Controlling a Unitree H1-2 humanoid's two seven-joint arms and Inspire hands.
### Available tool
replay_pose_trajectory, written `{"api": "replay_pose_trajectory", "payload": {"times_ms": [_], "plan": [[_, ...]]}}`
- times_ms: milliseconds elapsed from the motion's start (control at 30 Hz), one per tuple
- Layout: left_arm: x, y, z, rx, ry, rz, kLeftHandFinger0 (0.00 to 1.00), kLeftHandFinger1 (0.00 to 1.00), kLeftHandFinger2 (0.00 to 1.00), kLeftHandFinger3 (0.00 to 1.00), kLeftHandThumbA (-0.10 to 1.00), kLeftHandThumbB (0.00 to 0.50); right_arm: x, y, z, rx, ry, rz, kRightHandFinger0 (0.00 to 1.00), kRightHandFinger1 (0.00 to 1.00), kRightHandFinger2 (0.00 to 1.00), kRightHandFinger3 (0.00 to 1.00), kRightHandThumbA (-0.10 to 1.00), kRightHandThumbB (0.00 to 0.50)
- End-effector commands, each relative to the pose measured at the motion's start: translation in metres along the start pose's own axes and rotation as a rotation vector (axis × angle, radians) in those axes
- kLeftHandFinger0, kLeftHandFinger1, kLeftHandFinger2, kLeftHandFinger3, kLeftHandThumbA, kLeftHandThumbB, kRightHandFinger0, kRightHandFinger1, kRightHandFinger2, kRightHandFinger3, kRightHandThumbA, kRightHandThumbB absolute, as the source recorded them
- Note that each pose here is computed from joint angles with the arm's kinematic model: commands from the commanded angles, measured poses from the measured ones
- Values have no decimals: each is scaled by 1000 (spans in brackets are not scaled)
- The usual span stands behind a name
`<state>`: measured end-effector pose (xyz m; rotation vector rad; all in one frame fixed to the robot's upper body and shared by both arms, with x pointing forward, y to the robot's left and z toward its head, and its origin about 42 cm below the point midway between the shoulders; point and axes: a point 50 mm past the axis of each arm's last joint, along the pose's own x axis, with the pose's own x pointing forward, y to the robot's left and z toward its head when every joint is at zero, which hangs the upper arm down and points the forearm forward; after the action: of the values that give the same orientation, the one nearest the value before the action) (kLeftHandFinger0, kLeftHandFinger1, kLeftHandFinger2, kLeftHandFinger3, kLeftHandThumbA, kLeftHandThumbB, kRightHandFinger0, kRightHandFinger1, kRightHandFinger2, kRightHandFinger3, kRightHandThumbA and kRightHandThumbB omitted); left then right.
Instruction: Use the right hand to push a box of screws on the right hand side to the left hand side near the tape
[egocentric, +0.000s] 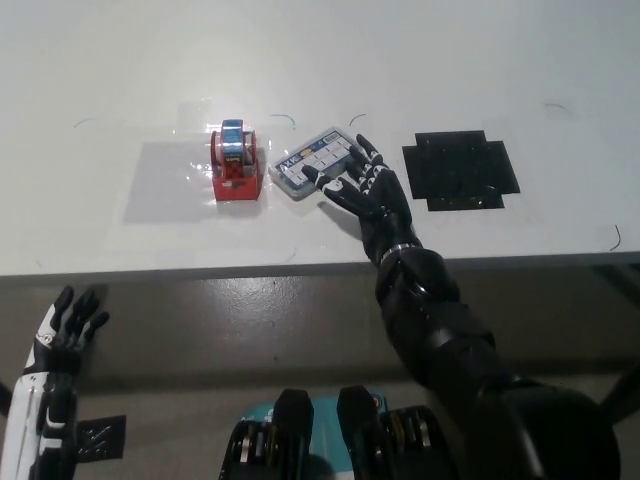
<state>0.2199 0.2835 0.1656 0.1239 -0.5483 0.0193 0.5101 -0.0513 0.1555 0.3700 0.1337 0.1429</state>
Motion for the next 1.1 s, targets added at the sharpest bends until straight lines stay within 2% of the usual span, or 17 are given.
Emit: {"api": "replay_pose_trajectory", "payload": {"times_ms": [0, 133, 300, 467, 500, 667, 700, 800, 867, 1067], "plan": [[8, 5, 7, 23, -51, -20, 1000, 1000, 1000, 1000, 911, 77, -1, 20, -9, -33, 84, 63, 1000, 1000, 1000, 1000, 1000, 179], [11, 5, 8, 19, -50, -14, 1000, 1000, 1000, 1000, 912, 89, 1, 20, -4, -36, 77, 66, 1000, 1000, 1000, 1000, 1000, 184], [13, 5, 9, 11, -50, -24, 1000, 1000, 1000, 1000, 902, 80, 3, 12, 1, -56, 74, 64, 1000, 1000, 1000, 1000, 1000, 191], [16, 5, 9, 12, -59, -30, 1000, 1000, 1000, 1000, 895, 66, 8, 1, 14, -40, 41, 36, 1000, 1000, 1000, 1000, 1000, 171], [16, 5, 9, 15, -61, -28, 1000, 1000, 1000, 1000, 896, 66, 9, -1, 18, -62, 30, 31, 1000, 1000, 1000, 1000, 1000, 152], [17, 5, 9, 15, -61, -26, 1000, 1000, 1000, 1000, 892, 66, 17, -12, 39, -88, -12, -19, 1000, 1000, 1000, 1000, 1000, 139], [17, 5, 9, 13, -64, -29, 1000, 1000, 1000, 1000, 891, 63, 19, -12, 45, -94, -23, -17, 1000, 1000, 1000, 1000, 1000, 146], [19, 3, 8, 10, -68, -28, 1000, 1000, 1000, 1000, 884, 55, 24, -7, 61, -119, -43, 1, 1000, 1000, 1000, 1000, 1000, 121], [20, 1, 8, 7, -67, -27, 1000, 1000, 1000, 1000, 885, 68, 26, -3, 66, -129, -49, 16, 1000, 1000, 1000, 1000, 1000, 119], [25, -1, 10, 10, -74, -33, 1000, 1000, 1000, 1000, 886, 72, 27, 20, 67, -140, -43, 34, 1000, 1000, 1000, 1000, 1000, 135]]}}
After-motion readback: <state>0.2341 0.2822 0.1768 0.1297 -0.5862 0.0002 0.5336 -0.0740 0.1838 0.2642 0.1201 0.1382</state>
